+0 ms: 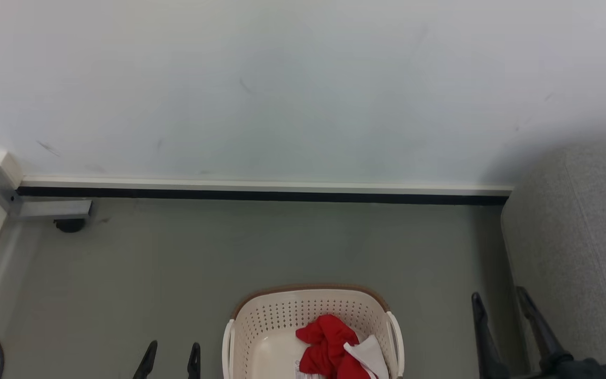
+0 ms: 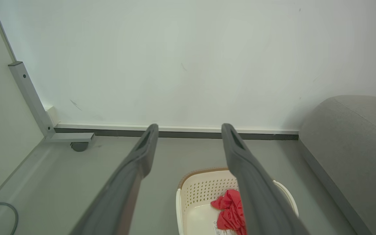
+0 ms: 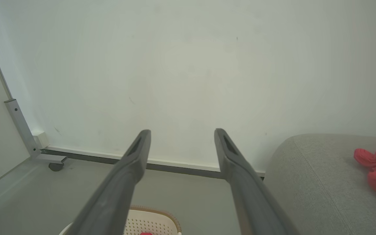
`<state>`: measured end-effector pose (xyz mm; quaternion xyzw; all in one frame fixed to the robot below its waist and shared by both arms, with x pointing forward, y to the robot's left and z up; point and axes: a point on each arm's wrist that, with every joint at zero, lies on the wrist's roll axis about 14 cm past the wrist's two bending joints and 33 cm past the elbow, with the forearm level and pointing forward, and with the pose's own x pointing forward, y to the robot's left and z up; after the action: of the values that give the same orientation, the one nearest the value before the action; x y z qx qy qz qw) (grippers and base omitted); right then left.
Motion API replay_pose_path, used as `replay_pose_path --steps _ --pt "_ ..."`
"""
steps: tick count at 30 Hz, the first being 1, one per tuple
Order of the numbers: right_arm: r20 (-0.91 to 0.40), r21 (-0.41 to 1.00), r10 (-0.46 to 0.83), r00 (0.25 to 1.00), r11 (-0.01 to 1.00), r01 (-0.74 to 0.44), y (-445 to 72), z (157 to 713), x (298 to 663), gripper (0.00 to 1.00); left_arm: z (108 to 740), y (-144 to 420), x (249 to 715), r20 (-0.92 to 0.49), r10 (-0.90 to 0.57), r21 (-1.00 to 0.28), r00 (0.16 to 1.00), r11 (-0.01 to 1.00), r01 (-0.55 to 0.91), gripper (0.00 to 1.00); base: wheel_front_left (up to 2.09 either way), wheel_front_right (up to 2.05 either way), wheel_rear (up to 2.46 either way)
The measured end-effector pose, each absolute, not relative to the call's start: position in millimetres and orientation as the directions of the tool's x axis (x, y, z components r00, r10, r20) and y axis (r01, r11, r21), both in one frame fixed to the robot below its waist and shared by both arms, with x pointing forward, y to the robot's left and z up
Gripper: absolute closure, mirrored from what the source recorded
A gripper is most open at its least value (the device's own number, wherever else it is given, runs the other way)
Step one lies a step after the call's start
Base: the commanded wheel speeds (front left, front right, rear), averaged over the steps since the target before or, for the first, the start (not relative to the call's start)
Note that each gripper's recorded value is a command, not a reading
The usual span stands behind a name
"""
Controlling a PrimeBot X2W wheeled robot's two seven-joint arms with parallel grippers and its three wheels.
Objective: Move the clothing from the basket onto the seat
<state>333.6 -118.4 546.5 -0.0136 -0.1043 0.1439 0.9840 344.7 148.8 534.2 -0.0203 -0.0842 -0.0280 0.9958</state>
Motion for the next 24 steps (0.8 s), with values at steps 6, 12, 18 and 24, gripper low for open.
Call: replay_pose_path --steps 6,12,18,24 --pt "0.245 -0.074 0.27 0.931 0.963 -0.26 -126 561 363 0.0 530 130 378 0.16 -0.131 -0.027 0.978 0.99 0.137 0.0 0.0 0.0 0.0" --pt "0.247 -0.092 0.255 0.935 0.967 -0.239 -135 558 397 0.0 517 103 423 0.144 -0.236 -0.022 0.961 0.97 0.242 0.0 0.0 0.0 0.0" --pt "0.267 -0.107 0.267 0.926 0.963 -0.247 -134 557 433 0.0 479 66 463 0.062 -0.397 0.029 0.916 0.918 0.396 0.0 0.0 0.0 0.0" --pt "0.302 -0.12 0.265 0.916 0.963 -0.239 -136 557 468 0.0 419 33 495 -0.073 -0.534 0.065 0.842 0.84 0.539 0.0 0.0 0.0 0.0"
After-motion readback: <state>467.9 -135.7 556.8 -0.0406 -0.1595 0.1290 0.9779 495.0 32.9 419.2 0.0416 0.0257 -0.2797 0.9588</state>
